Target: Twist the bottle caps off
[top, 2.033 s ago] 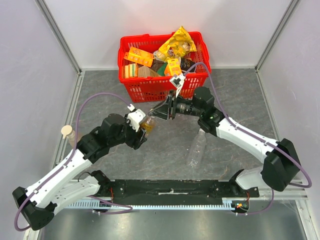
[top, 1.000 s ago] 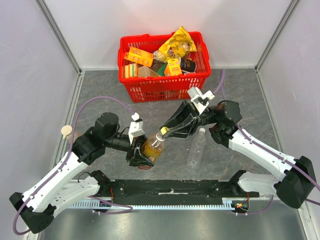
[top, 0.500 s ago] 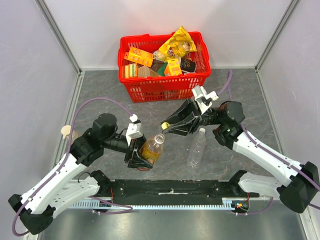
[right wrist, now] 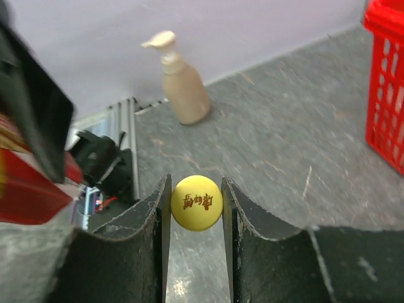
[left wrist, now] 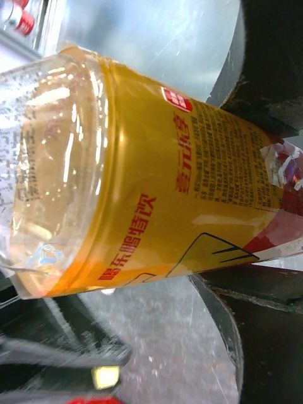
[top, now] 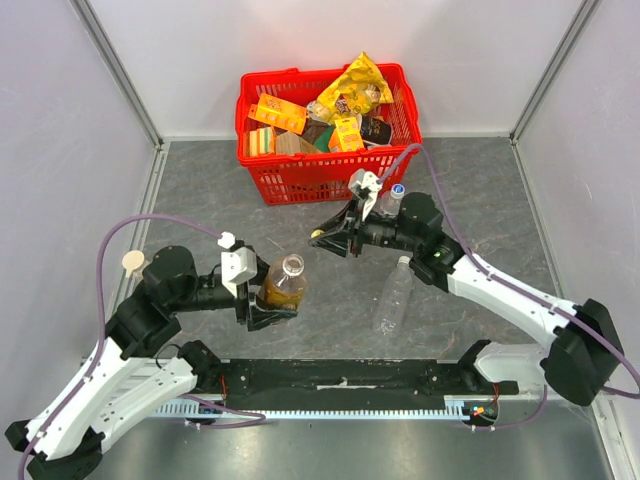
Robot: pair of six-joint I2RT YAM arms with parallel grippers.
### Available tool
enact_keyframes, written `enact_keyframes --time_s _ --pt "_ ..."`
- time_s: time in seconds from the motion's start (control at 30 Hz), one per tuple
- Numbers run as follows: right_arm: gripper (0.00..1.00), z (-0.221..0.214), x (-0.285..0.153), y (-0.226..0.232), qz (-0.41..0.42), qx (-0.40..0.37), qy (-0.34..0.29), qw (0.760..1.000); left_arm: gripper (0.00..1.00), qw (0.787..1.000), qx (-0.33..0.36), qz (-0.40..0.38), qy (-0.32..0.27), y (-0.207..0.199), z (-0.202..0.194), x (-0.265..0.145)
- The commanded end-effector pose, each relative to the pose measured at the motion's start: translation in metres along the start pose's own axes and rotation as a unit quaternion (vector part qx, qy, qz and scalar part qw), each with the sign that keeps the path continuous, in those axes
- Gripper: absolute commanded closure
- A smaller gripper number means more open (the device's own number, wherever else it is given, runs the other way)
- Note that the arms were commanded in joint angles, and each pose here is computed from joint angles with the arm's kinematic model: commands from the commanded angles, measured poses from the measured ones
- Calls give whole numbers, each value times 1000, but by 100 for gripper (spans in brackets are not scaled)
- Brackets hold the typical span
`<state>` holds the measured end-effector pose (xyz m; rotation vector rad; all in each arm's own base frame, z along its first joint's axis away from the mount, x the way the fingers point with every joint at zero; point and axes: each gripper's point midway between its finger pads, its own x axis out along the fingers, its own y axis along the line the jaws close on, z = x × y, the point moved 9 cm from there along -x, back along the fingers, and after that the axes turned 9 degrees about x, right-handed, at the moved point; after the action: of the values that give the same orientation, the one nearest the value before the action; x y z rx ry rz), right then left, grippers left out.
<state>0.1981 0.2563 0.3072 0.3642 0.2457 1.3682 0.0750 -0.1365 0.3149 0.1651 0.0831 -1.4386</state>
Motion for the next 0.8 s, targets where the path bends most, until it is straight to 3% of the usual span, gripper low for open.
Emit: enact_keyframes --time_s 0.0,0.23,0.43,0.77 --pt "100 -24 11 -26 -105 -12 24 994 63 996 17 79 -25 10 11 -5" --pt "100 -73 38 -54 -206 -27 97 973 63 995 18 97 -22 12 9 -7" --pt "100 -112 51 -78 -331 -48 124 934 62 996 18 83 -16 11 5 -4" --pt "94 -152 69 -98 -353 -15 149 924 62 996 25 83 6 15 1 -2"
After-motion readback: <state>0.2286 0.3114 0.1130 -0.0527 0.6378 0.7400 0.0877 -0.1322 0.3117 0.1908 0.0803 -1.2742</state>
